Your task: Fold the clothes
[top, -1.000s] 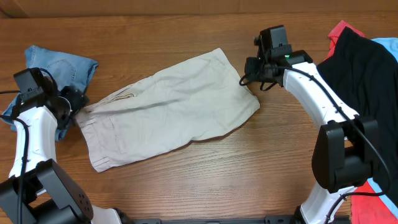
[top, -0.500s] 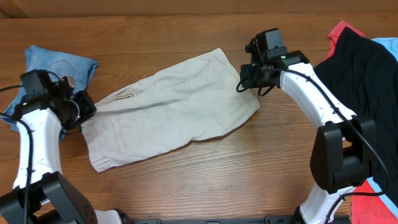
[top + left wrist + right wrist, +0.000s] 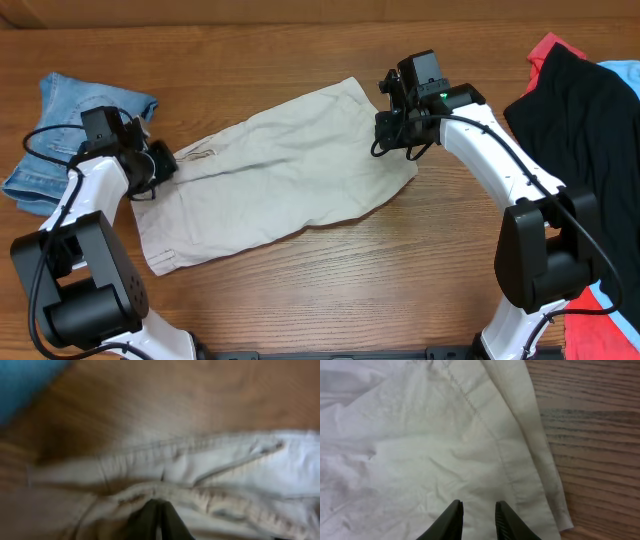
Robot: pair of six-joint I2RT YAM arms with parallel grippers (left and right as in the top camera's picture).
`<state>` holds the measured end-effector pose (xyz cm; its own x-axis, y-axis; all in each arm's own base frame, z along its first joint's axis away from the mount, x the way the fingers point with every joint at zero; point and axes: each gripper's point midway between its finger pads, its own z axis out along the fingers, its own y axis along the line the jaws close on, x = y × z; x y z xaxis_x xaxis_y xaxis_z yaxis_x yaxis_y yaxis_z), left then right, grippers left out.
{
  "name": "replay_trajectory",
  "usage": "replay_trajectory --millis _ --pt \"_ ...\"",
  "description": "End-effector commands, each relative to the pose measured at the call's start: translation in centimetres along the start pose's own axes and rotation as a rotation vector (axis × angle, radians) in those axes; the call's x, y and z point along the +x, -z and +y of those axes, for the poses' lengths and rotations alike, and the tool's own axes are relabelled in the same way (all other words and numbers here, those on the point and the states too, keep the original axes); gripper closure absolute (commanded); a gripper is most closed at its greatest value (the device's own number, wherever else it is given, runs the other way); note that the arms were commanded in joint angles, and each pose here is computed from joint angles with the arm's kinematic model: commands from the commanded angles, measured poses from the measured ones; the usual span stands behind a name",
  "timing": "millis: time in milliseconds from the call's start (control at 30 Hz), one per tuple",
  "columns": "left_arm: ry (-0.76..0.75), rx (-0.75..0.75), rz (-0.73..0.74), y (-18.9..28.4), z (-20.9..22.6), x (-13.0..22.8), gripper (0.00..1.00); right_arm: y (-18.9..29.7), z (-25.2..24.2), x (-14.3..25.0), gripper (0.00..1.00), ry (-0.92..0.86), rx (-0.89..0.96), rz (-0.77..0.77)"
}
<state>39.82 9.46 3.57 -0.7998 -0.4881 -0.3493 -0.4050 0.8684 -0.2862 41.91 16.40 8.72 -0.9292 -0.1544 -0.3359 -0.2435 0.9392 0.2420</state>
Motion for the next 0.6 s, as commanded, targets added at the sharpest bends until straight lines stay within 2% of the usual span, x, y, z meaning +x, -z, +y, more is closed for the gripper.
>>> replay_trajectory --millis 0,100,200,300,433,500,567 --pt "0.093 -0.033 -0.085 -0.2 0.5 -2.0 0.86 0.1 1.4 -0.6 0.75 0.033 -0.026 -0.012" --pt "0.136 0.006 -0.164 0.0 -0.2 -4.0 0.83 -0.1 2.5 -0.5 0.75 0.058 -0.036 -0.014" --pt "0.141 0.059 -0.172 0.1 -1.1 -4.4 0.82 -0.2 3.6 -0.5 0.75 0.080 -0.045 -0.020" --pt "0.140 0.111 -0.128 0.4 -2.1 -3.5 0.90 -0.3 4.3 -0.4 0.75 0.095 -0.053 -0.020" --pt "0.106 0.203 -0.105 3.9 -4.5 -3.4 0.96 -0.3 7.1 0.9 0.75 0.213 -0.165 0.020" --pt "0.085 0.238 -0.097 6.3 -5.8 -2.9 0.96 -0.3 8.1 1.2 0.79 0.264 -0.191 0.021" --pt "0.003 0.277 -0.082 8.4 -7.6 -1.6 0.96 -0.4 9.1 0.9 0.82 0.302 -0.200 -0.001"
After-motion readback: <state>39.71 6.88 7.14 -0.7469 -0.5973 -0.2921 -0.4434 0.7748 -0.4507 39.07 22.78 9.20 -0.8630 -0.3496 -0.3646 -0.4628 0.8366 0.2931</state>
